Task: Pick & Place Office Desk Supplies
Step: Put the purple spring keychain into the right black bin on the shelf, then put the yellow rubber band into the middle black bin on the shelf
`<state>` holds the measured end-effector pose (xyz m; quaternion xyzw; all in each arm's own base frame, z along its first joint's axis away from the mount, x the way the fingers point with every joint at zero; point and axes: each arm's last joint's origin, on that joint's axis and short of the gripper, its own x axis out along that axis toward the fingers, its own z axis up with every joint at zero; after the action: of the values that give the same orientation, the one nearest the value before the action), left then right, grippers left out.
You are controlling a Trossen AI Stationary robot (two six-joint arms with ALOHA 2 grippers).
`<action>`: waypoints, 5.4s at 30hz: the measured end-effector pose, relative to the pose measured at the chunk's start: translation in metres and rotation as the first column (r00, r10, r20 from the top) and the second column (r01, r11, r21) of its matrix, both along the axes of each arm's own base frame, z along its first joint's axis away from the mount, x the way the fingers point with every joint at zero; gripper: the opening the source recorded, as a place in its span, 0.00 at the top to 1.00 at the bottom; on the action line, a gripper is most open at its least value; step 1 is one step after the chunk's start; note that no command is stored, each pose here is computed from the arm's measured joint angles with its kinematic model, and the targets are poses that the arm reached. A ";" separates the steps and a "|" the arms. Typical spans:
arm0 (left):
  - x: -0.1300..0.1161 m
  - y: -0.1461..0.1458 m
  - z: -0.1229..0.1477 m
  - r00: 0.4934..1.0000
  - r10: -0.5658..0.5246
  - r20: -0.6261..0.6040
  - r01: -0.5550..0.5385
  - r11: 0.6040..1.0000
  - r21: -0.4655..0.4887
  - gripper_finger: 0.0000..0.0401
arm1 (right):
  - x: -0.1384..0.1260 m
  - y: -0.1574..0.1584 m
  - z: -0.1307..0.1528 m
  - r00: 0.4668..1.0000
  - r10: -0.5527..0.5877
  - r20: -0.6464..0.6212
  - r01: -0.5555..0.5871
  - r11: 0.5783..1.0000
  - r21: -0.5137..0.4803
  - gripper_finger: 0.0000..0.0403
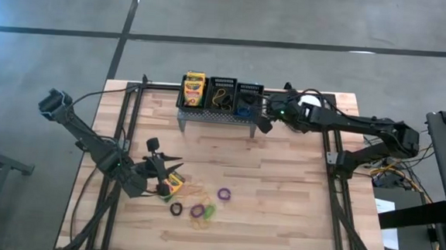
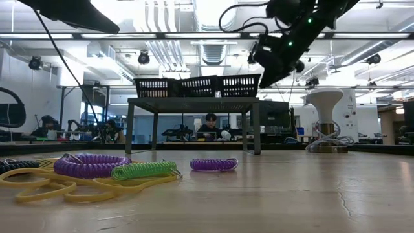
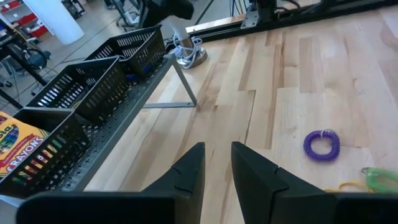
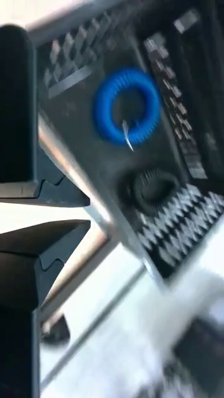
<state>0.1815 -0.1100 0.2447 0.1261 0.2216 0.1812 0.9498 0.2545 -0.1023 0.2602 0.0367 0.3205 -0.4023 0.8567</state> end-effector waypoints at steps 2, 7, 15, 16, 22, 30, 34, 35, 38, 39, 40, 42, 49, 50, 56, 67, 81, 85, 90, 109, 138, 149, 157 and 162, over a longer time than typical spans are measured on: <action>0.001 -0.001 0.001 1.000 -0.001 0.015 0.001 1.000 -0.012 0.80 | -0.006 0.006 0.008 0.999 -0.037 0.000 0.037 0.998 -0.053 0.91; 0.002 -0.002 0.003 0.999 -0.004 0.033 0.005 1.000 -0.021 0.80 | -0.017 0.048 0.028 1.000 0.004 0.012 -0.002 0.988 -0.152 0.91; 0.019 -0.019 -0.012 0.997 -0.072 0.012 0.072 0.997 -0.033 0.81 | -0.024 0.163 0.009 0.918 0.393 0.050 -0.387 0.916 -0.102 0.91; 0.022 -0.022 -0.018 0.997 -0.076 0.005 0.076 0.996 -0.055 0.81 | -0.026 0.175 0.002 0.903 0.425 0.057 -0.419 0.904 -0.086 0.91; 0.045 -0.042 -0.062 0.996 -0.072 -0.044 0.064 0.985 -0.162 0.81 | -0.022 0.229 -0.046 0.837 0.529 0.142 -0.533 0.846 -0.011 0.90; 0.071 -0.061 -0.120 1.000 -0.022 -0.012 0.017 0.945 -0.326 0.81 | 0.032 0.267 -0.101 0.656 0.717 0.235 -0.737 0.676 -0.007 0.77; 0.077 -0.063 -0.151 0.998 0.057 0.011 -0.052 0.959 -0.279 0.81 | 0.063 0.261 -0.122 0.652 0.729 0.209 -0.749 0.662 0.027 0.69; 0.078 -0.062 -0.157 0.997 0.075 0.011 -0.069 0.963 -0.261 0.81 | 0.068 0.258 -0.128 0.654 0.733 0.189 -0.753 0.655 0.065 0.68; 0.078 -0.060 -0.167 0.996 0.085 -0.013 -0.086 0.972 -0.217 0.81 | 0.084 0.251 -0.141 0.670 0.729 0.140 -0.742 0.653 0.151 0.67; 0.079 -0.060 -0.168 0.996 0.088 -0.014 -0.089 0.973 -0.212 0.81 | 0.087 0.249 -0.144 0.683 0.719 0.128 -0.729 0.664 0.166 0.67; 0.079 -0.059 -0.167 0.996 0.092 -0.016 -0.093 0.974 -0.206 0.81 | 0.089 0.248 -0.146 0.689 0.716 0.112 -0.723 0.667 0.179 0.68; 0.079 -0.057 -0.164 0.995 0.097 -0.018 -0.098 0.975 -0.199 0.81 | 0.096 0.249 -0.148 0.667 0.739 0.098 -0.741 0.643 0.193 0.70; 0.079 -0.057 -0.156 0.996 0.090 -0.006 -0.090 0.975 -0.202 0.81 | 0.103 0.252 -0.154 0.673 0.740 0.014 -0.729 0.659 0.185 0.84; 0.079 -0.057 -0.155 0.996 0.091 -0.006 -0.090 0.975 -0.202 0.81 | 0.103 0.251 -0.154 0.682 0.731 -0.003 -0.719 0.672 0.178 0.86; 0.078 -0.056 -0.156 0.996 0.091 -0.020 -0.093 0.977 -0.190 0.81 | 0.100 0.250 -0.144 0.690 0.723 0.010 -0.715 0.680 0.164 0.92; 0.078 -0.056 -0.157 0.995 0.092 -0.028 -0.096 0.979 -0.183 0.81 | 0.093 0.246 -0.154 0.701 0.709 0.075 -0.711 0.685 0.161 0.74; 0.078 -0.055 -0.157 0.995 0.094 -0.037 -0.099 0.980 -0.175 0.81 | 0.094 0.242 -0.165 0.696 0.717 0.037 -0.713 0.683 0.158 0.74; 0.077 -0.055 -0.158 0.995 0.094 -0.037 -0.099 0.980 -0.175 0.81 | 0.094 0.241 -0.164 0.695 0.718 0.036 -0.713 0.683 0.155 0.85; 0.077 -0.055 -0.157 0.995 0.094 -0.036 -0.099 0.979 -0.176 0.81 | 0.088 0.253 -0.134 0.665 0.744 0.062 -0.746 0.659 0.091 0.96; 0.078 -0.055 -0.157 0.995 0.094 -0.033 -0.098 0.978 -0.183 0.80 | 0.048 0.030 0.032 0.945 0.267 0.187 -0.263 0.964 -0.049 0.95; 0.067 -0.072 -0.077 0.981 0.036 -0.191 -0.094 0.947 -0.308 0.80 | 0.078 0.199 -0.026 0.694 0.693 0.198 -0.701 0.713 -0.038 0.65; 0.040 -0.079 -0.128 0.991 0.054 -0.122 -0.102 0.898 -0.429 0.81 | 0.133 0.262 -0.109 0.593 0.784 0.182 -0.805 0.581 0.119 0.58; 0.028 -0.074 -0.141 0.986 0.080 -0.144 -0.138 0.881 -0.453 0.81 | 0.189 0.250 -0.128 0.677 0.735 0.047 -0.729 0.660 0.181 0.51; 0.024 -0.071 -0.147 0.983 0.084 -0.165 -0.148 0.892 -0.428 0.81 | 0.214 0.242 -0.126 0.680 0.732 -0.046 -0.724 0.680 0.112 0.53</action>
<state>0.2058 -0.1807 0.0973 -0.0918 0.3310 0.1738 0.9229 0.4689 0.1401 0.1345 -0.0750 0.3622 -0.0158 0.9289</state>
